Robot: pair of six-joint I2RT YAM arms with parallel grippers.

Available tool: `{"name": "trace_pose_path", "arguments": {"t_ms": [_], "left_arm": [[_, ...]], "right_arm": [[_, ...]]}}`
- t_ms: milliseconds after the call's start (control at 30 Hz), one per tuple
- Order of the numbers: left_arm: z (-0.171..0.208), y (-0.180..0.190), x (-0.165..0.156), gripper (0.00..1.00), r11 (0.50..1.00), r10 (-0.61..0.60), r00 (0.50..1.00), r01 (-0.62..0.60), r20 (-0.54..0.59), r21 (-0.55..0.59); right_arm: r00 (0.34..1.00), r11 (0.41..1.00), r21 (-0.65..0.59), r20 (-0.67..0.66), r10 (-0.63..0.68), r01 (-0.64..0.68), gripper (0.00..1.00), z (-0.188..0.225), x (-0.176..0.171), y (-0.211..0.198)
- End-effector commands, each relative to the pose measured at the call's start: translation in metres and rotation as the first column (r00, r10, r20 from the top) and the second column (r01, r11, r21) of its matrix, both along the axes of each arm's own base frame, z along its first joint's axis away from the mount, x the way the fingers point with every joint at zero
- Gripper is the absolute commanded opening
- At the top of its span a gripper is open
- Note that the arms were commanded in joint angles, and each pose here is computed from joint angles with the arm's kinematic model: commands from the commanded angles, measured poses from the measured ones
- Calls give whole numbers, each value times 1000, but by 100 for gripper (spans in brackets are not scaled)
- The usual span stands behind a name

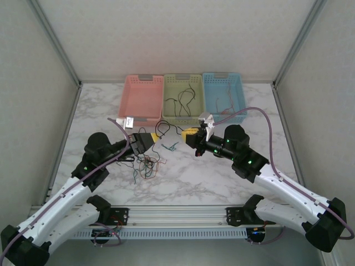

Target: Untangle the cables

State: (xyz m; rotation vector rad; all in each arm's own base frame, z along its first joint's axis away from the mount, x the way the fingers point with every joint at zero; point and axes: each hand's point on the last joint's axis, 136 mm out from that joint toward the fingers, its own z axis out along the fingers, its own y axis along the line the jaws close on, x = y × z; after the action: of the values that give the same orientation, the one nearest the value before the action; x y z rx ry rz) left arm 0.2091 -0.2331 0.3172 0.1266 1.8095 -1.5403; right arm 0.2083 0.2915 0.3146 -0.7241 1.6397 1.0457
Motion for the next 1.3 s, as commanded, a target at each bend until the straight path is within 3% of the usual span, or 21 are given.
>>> {"name": "trace_pose_path", "arguments": {"t_ms": [0, 633, 867, 1267], "left_arm": [[24, -3, -4, 50, 997, -32, 998, 36, 55, -73], [29, -11, -5, 42, 996, -57, 996, 61, 67, -67], [26, -11, -6, 23, 997, -53, 997, 56, 65, -47], [19, -9, -5, 10, 999, -41, 998, 42, 53, -23]], "right_arm": [[999, 998, 53, 31, 35, -37, 0, 15, -9, 1], [997, 997, 6, -32, 72, -72, 0, -9, -8, 12], [995, 996, -4, -51, 91, -91, 0, -17, -8, 16], [992, 994, -19, -69, 107, -108, 0, -25, -14, 13]]}}
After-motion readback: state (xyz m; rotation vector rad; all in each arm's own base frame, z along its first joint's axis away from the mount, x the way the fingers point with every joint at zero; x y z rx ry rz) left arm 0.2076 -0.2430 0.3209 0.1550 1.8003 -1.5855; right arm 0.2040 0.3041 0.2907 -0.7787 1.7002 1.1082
